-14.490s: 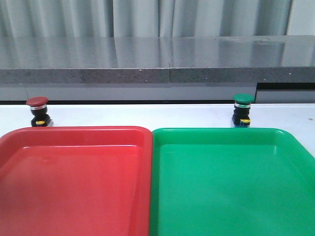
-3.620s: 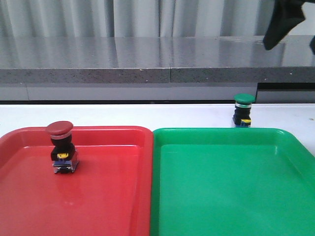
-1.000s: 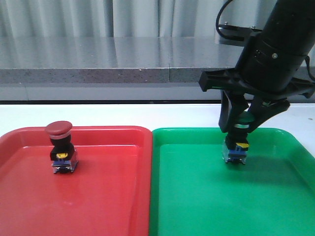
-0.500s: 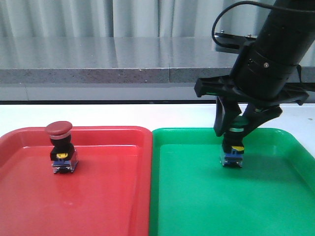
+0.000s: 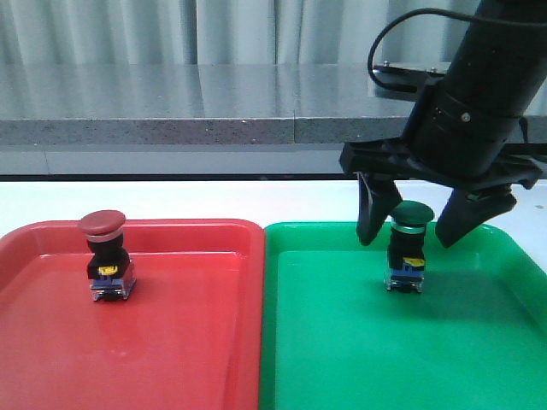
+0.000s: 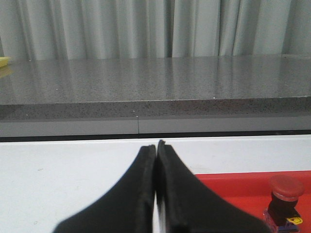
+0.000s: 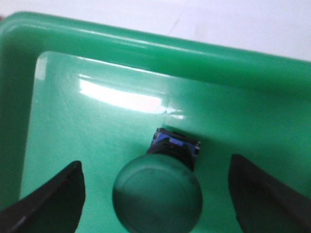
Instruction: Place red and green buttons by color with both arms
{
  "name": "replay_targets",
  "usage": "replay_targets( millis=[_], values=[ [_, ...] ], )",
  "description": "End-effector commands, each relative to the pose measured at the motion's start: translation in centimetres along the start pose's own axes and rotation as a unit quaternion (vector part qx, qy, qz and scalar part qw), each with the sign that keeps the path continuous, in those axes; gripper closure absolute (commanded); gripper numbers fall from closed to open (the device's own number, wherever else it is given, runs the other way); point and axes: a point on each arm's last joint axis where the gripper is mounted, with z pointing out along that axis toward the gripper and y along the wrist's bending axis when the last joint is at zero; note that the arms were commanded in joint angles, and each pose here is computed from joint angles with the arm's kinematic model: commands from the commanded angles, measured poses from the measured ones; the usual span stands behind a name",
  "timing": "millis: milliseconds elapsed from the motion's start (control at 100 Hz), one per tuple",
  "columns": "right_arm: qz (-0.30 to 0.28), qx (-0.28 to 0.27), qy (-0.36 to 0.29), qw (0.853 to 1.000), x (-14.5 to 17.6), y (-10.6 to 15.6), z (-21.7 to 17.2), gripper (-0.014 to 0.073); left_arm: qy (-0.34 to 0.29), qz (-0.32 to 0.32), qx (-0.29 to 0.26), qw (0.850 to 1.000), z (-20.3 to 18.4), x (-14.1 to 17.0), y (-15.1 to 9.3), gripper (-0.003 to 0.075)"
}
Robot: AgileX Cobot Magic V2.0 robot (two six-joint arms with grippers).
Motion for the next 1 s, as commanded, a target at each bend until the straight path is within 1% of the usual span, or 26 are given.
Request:
replay_targets(
  millis=[0,190,330,440,610,760,850,900,960,990],
  values=[
    [-0.013,-0.016,-0.087,0.996,-1.6,0.6,-3.8,-0.0008,-0.036,-0.006,0.001,0.999,-0.1,0.5,0.0,0.0739],
    [-0.043,-0.019,-0.187,0.981,-2.0,0.7,-9.5,-0.0008,-0.036,-0.006,0.001,0.999,-0.1,0.5,0.0,0.0739],
    [-0.07,-0.009,-0.241,0.968,-1.6,0.6,-13.4,-0.0007,-0.036,-0.006,0.001,0.999,-0.1,0.5,0.0,0.0739],
    [-0.084,-0.003,-0.271,0.959,-0.9,0.4,-15.9,-0.0007,-0.036,-0.006,0.001,0.999,-0.1,0.5,0.0,0.0739],
    [-0.093,-0.003,-0.311,0.946,1.6,-0.2,-18.9,-0.0006,-0.036,-0.006,0.001,0.999,-0.1,0.5,0.0,0.0739],
    [-0.099,-0.001,-0.329,0.939,4.9,-1.1,-19.8,-0.0001,-0.036,-0.006,0.001,0.999,-0.1,0.5,0.0,0.0739],
    [-0.105,0.004,-0.336,0.936,7.2,-1.8,-20.1,0.0048,-0.036,-0.006,0.001,0.999,-0.1,0.5,0.0,0.0739],
    [-0.107,0.006,-0.34,0.934,8.5,-2.2,-20.1,0.0097,-0.036,-0.006,0.001,0.999,-0.1,0.5,0.0,0.0739],
    [-0.109,0.007,-0.342,0.934,9.9,-2.7,-20.0,0.0174,-0.036,-0.006,0.001,0.999,-0.1,0.5,0.0,0.0739],
    [-0.108,0.006,-0.35,0.93,10.8,-2.9,-20.3,0.0211,-0.036,-0.006,0.001,0.999,-0.1,0.5,0.0,0.0739]
  ],
)
